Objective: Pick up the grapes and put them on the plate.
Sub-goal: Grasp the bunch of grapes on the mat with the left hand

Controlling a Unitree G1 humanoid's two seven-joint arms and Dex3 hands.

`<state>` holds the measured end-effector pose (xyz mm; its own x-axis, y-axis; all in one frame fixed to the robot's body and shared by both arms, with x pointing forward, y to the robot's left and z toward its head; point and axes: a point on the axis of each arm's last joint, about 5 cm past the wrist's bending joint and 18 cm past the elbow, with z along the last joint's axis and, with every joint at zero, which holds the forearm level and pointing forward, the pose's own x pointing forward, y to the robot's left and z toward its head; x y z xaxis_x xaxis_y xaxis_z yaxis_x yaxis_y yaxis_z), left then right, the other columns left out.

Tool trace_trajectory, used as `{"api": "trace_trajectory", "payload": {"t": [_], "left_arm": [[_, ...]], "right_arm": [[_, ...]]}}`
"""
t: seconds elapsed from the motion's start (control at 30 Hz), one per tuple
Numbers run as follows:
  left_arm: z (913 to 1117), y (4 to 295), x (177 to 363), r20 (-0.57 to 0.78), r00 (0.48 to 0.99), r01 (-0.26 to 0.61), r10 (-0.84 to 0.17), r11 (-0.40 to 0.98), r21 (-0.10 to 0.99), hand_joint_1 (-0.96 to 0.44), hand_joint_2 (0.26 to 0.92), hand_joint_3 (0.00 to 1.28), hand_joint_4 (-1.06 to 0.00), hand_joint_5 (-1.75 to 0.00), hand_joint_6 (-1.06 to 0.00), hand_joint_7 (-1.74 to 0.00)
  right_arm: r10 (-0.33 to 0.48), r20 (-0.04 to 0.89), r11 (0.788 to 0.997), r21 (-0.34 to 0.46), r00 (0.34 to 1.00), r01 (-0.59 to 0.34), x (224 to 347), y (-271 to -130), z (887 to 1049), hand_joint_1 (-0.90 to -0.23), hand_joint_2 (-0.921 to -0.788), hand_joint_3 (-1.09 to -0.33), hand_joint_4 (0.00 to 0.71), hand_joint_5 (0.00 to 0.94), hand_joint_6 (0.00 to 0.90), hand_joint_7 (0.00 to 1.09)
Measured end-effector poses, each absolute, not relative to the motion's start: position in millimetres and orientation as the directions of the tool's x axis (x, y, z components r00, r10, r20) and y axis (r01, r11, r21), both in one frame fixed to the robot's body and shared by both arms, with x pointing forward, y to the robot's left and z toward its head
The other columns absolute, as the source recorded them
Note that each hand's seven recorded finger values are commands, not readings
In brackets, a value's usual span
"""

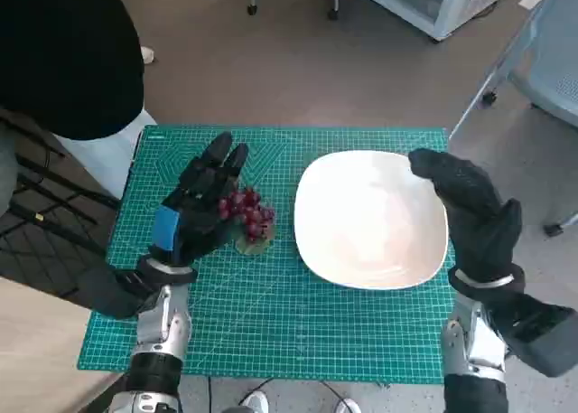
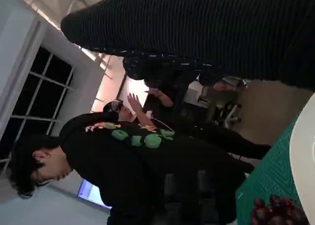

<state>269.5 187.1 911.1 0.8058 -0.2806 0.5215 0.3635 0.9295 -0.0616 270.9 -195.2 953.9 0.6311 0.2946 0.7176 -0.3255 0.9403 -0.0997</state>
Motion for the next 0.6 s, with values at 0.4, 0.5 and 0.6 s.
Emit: {"api": "trace_trajectory", "payload": {"t": [0.4,0.5,0.6], "left_arm": [[911.2,187.2,269.5,0.521,0.805,0.365,-0.283,0.929,-0.06,-0.43,0.921,0.13,-0.3,0.0,-0.41,0.0],[911.2,187.2,269.5,0.522,0.804,0.367,-0.285,0.928,-0.058,-0.43,0.921,0.13,-0.3,0.0,-0.41,0.0],[911.2,187.3,269.5,0.522,0.803,0.369,-0.287,0.928,-0.057,-0.43,0.921,0.13,-0.3,0.0,-0.41,0.0]], "right_arm": [[0.296,0.717,0.94,-0.1,0.631,-0.327,271.0,-194.9,954.0,-0.508,-0.921,-0.544,0.214,0.0,0.053,0.32],[0.296,0.717,0.94,-0.099,0.631,-0.327,271.0,-195.0,954.1,-0.509,-0.921,-0.544,0.214,0.0,0.052,0.32],[0.296,0.717,0.94,-0.099,0.632,-0.327,271.0,-195.0,954.1,-0.508,-0.921,-0.543,0.214,0.0,0.051,0.32]]}}
